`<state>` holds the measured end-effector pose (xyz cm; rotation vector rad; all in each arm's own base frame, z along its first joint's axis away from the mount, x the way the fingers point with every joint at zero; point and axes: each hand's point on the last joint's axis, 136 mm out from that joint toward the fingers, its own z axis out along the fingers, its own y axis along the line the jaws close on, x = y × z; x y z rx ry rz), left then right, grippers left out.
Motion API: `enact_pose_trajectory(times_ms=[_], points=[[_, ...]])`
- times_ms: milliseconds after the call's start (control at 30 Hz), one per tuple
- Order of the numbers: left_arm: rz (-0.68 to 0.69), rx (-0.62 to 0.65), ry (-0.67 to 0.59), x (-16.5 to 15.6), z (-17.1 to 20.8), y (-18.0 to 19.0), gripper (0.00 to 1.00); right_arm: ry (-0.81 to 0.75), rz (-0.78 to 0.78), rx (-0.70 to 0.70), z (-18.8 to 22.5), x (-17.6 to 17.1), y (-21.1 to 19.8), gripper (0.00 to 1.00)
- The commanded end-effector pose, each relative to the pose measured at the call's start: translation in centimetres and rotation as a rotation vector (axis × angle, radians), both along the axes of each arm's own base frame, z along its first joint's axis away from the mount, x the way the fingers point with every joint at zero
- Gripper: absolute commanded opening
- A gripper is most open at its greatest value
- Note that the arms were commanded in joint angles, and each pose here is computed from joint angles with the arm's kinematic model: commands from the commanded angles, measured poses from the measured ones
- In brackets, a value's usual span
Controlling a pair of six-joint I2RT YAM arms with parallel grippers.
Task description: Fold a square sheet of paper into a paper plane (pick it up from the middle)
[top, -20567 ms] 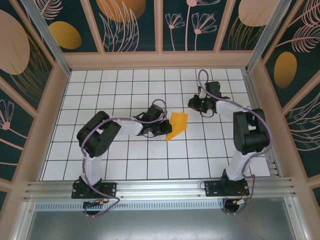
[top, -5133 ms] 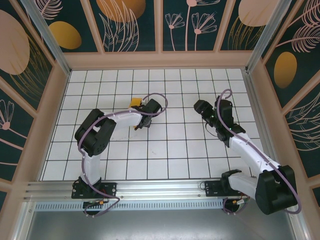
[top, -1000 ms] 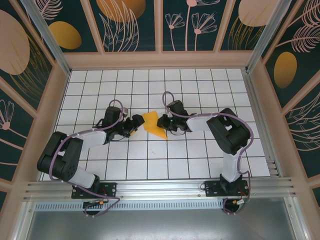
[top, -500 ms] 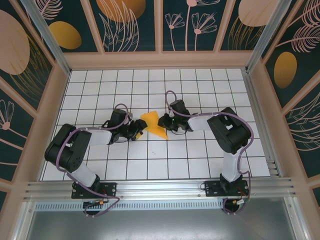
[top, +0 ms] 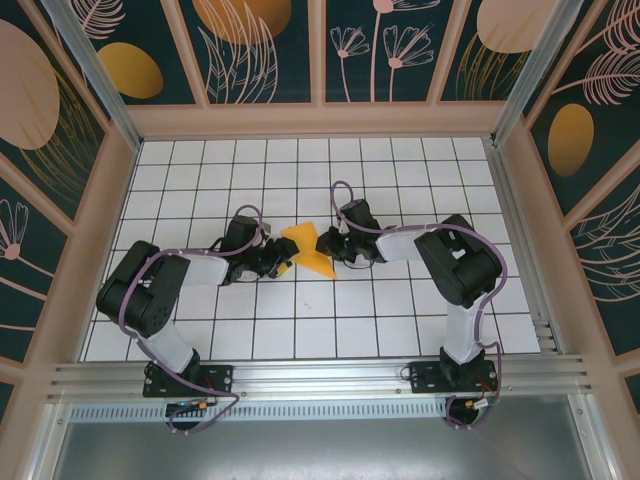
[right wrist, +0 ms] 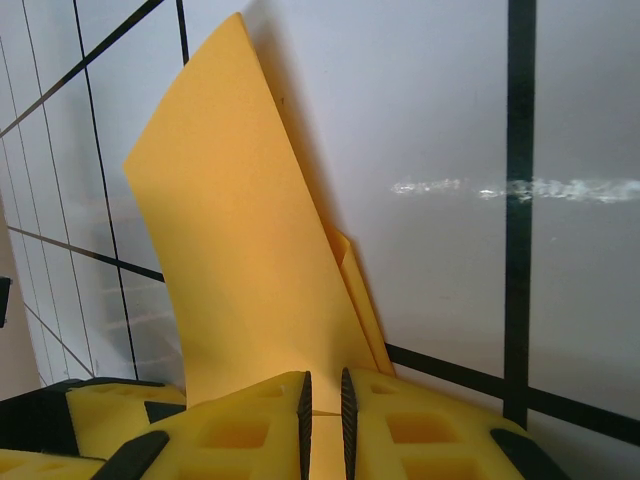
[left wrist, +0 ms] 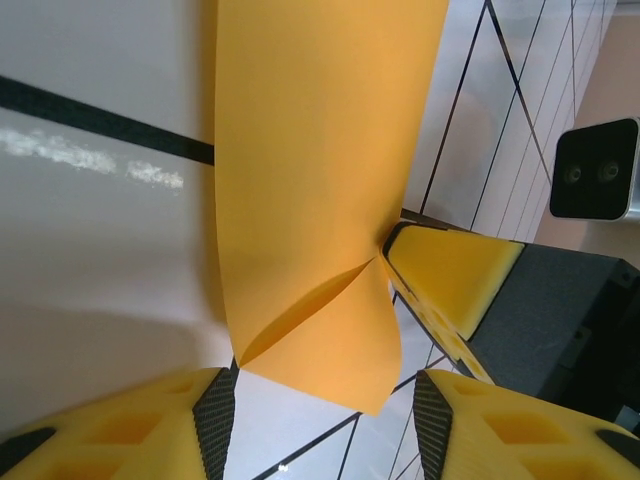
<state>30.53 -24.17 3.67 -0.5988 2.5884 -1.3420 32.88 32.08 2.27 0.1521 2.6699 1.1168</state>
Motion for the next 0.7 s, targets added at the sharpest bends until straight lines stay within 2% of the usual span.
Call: enact_pose_trajectory(times_ms=[0, 467, 667], points=[[-0.016, -0.028, -0.021, 0.61, 0.78, -0.83, 0.53, 0.074, -0.019, -0.057, -2.93, -1.06, -1.2, 0.18], [-0.017, -0.029, -0.009, 1.21, 0.35, -1.17, 0.54, 0.08, -0.014, -0.058, -3.13, -1.28, -1.0, 0.18], [-0.016, -0.048, -0.024, 1.42, 0.89, -1.36, 0.47, 0.071, -0.005, -0.054, -3.09, -1.34, -0.94, 0.18]])
